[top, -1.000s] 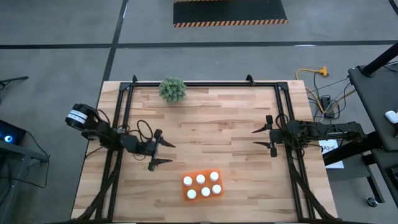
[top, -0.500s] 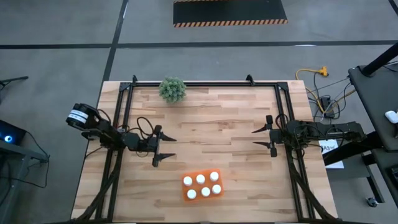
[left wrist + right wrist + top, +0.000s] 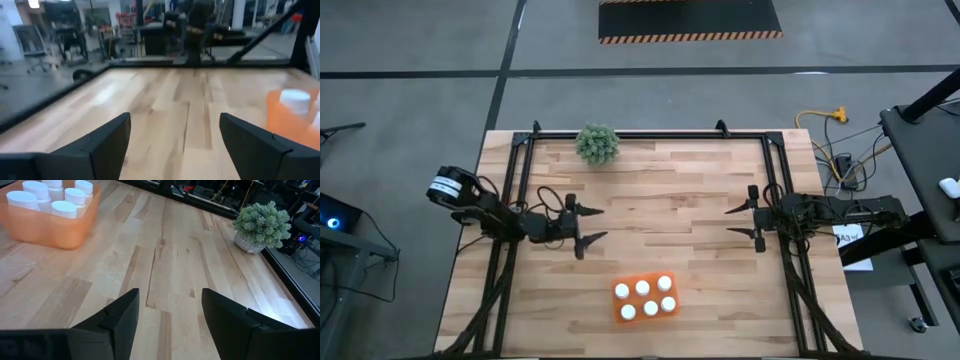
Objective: Pick and place pill bottles into a basket
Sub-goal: Return to Home Position
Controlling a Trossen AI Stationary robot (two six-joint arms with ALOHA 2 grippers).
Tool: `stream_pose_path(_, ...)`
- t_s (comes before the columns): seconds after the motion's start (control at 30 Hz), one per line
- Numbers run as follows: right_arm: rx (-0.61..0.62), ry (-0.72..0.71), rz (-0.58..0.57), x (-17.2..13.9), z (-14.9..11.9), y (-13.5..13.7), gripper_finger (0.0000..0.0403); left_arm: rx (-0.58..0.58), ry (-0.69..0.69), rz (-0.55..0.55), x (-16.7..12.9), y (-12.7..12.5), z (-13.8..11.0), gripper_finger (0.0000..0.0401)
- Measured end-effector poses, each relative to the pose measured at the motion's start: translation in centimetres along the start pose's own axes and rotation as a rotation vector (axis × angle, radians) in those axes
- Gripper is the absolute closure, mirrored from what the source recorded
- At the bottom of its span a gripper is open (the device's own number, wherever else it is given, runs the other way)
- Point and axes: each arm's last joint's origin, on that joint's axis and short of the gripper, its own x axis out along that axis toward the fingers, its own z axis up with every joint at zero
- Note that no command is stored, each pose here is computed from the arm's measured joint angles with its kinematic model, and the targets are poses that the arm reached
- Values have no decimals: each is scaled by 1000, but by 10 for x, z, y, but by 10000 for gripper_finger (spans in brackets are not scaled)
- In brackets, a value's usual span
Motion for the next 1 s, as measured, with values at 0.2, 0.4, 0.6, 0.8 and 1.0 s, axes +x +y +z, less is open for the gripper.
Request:
stream_pose_path(0.2,0,0,0,0,0,0,197,-85,94,-1,0,0,-12,114)
stream_pose_path(0.4,0,0,0,0,0,0,197,-86,109,-2,1,-1,-14,114)
stream_pose_path(0.6,0,0,0,0,0,0,197,-108,101,3,2,-1,-13,114)
stream_pose_path(0.8,0,0,-1,0,0,0,197,-106,93,3,3,-2,-12,114)
stream_pose_path(1.0,0,0,0,0,0,0,197,-89,93,11,3,-2,-12,114)
